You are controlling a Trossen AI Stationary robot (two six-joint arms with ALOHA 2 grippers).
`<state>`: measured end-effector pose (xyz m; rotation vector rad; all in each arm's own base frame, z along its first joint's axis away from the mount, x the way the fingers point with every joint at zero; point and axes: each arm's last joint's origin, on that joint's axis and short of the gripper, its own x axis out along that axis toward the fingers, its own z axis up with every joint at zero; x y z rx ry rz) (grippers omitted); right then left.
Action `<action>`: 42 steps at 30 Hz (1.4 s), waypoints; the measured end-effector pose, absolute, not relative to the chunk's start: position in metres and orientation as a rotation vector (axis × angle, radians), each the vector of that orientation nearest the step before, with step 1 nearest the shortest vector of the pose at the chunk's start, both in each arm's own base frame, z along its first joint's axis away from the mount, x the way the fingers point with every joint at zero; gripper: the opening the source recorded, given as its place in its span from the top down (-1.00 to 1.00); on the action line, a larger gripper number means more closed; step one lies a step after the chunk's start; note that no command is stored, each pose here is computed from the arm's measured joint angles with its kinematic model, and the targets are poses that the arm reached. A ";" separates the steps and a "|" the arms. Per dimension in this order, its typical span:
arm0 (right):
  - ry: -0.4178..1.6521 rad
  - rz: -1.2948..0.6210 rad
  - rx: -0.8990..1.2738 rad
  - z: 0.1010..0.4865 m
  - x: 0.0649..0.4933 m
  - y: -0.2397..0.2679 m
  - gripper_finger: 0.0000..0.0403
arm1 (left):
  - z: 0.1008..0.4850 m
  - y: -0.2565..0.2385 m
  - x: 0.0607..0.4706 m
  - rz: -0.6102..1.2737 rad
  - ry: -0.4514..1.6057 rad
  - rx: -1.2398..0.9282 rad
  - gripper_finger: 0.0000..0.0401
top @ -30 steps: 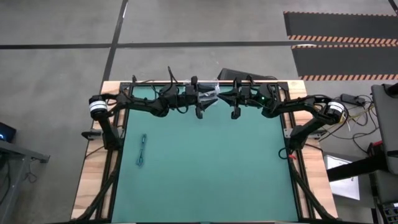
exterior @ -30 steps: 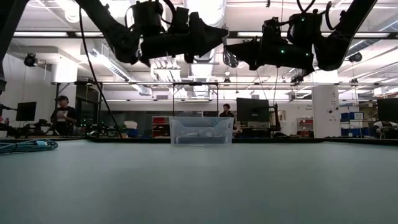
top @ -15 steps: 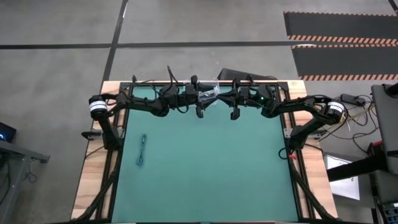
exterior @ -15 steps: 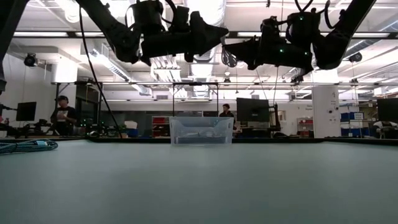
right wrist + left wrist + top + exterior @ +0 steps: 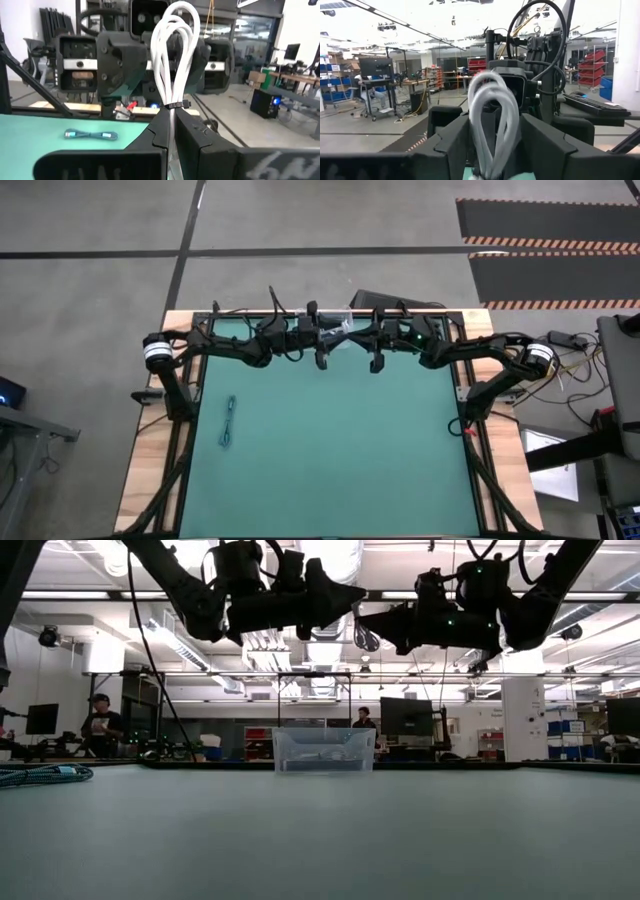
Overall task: Pick and place USB-C Cables
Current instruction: Put the white charger cable into the transparent bin
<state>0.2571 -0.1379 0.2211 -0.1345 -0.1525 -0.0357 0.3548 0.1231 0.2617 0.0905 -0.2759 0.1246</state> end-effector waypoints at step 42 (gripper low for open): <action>-0.094 -0.046 -0.132 0.222 0.262 -0.141 0.87 | 0.261 0.124 0.355 0.126 -0.266 0.086 0.95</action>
